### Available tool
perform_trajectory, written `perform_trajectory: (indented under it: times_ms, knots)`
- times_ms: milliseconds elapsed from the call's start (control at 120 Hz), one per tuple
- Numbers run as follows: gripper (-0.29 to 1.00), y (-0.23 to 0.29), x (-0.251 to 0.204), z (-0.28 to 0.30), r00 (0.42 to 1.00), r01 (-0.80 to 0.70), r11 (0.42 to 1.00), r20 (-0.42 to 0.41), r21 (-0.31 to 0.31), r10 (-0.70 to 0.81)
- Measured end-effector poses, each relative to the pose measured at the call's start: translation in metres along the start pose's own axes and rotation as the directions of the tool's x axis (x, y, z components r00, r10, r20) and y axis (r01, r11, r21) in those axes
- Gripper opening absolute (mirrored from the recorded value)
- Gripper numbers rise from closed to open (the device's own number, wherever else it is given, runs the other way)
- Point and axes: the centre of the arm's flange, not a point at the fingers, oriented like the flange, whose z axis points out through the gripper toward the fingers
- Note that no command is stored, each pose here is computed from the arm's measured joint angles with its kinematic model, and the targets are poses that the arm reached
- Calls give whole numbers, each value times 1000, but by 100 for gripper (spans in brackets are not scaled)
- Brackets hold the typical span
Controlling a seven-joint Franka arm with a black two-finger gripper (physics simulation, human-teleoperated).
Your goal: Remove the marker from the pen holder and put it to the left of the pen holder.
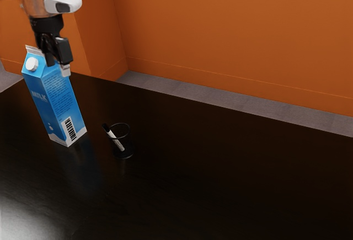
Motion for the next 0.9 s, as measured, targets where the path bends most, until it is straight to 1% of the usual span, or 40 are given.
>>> perform_trajectory:
  times_ms: [83,167,275,367,400,433,558,667,808,900]
  knots:
    - [70,0,4,3,1000,25,1000,-7,-5,-25]
    - [70,4,21,19,999,35,999,-26,-13,-35]
    - [70,20,42,76,999,44,993,3,-114,-43]
    - [70,22,54,125,996,89,985,20,-148,-87]
    - [70,20,60,141,994,108,983,19,-147,-107]
    - [70,16,65,153,992,123,984,13,-131,-123]
    - [70,8,77,186,984,173,980,-29,-96,-177]
    - [70,-7,85,200,970,227,970,-71,-84,-233]
    - [70,-41,84,214,941,315,946,-100,-77,-322]
    - [70,-51,86,222,929,345,936,-112,-73,-351]
